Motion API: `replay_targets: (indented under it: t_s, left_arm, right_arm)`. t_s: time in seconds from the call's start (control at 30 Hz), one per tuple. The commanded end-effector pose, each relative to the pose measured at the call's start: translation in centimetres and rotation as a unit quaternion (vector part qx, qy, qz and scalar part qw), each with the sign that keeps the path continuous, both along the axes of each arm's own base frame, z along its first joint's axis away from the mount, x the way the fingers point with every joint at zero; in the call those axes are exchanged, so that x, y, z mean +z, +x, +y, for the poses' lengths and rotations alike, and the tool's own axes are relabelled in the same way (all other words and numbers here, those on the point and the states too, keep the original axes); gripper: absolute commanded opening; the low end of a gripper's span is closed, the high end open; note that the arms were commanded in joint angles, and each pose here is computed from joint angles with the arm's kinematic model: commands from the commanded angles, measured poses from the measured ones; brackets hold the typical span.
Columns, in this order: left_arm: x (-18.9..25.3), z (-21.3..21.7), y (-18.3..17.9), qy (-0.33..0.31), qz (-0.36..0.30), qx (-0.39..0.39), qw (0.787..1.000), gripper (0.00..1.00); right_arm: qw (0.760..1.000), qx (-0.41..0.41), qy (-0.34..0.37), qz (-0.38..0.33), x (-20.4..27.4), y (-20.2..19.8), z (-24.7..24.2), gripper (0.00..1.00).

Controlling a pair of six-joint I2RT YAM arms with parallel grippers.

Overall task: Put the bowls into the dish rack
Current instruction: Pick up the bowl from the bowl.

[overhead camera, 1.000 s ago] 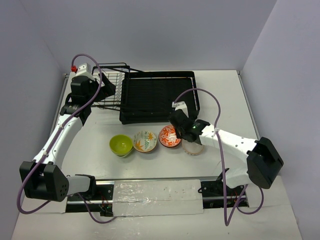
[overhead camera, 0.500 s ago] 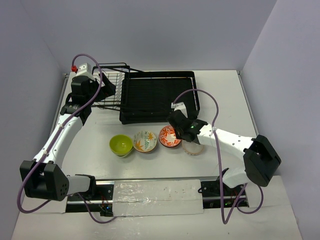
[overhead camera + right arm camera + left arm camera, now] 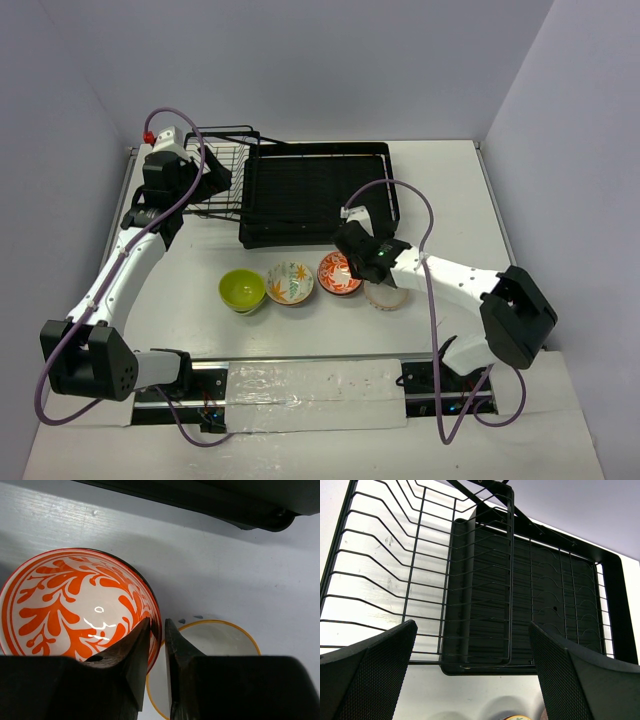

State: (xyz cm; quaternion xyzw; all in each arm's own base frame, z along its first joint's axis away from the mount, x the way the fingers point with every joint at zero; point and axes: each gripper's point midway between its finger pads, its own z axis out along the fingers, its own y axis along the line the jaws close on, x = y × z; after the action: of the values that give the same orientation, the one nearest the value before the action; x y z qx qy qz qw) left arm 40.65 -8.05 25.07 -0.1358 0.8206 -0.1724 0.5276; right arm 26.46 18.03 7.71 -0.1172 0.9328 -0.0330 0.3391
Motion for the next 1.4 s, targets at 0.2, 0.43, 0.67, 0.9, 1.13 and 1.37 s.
replay_targets:
  t_s: [0.2, 0.43, 0.67, 0.9, 1.13, 1.37]
  left_arm:
    - [2.4, -0.5, 0.6, -0.011, -0.027, -0.008, 1.0, 0.98]
    - [2.4, -0.6, 0.5, -0.012, -0.025, -0.009, 1.0, 0.98]
    - [2.5, -0.7, 0.5, -0.012, -0.027, -0.011, 0.999, 0.98]
    - [2.6, -0.7, 0.4, -0.013, -0.027, -0.012, 0.999, 0.98]
    - [2.8, -0.5, 0.4, -0.012, -0.029, -0.009, 0.999, 0.98]
    - [2.8, -0.6, 0.3, -0.013, -0.03, -0.011, 0.999, 0.98]
  right_arm:
    - [1.0, -0.002, 0.01, -0.013, 0.3, 0.9, 1.0, 0.22]
    - [1.0, -0.005, 0.01, -0.016, 0.6, 0.8, 0.8, 0.11]
    - [1.0, -0.005, 0.01, -0.018, 1.0, 0.9, 0.8, 0.0]
    - [1.0, -0.006, 0.013, -0.028, 2.0, 0.9, 0.6, 0.0]
    - [0.999, -0.007, 0.016, -0.041, 3.6, 1.0, 0.4, 0.0]
    - [0.999, -0.007, 0.019, -0.037, 3.3, 0.9, 0.5, 0.0]
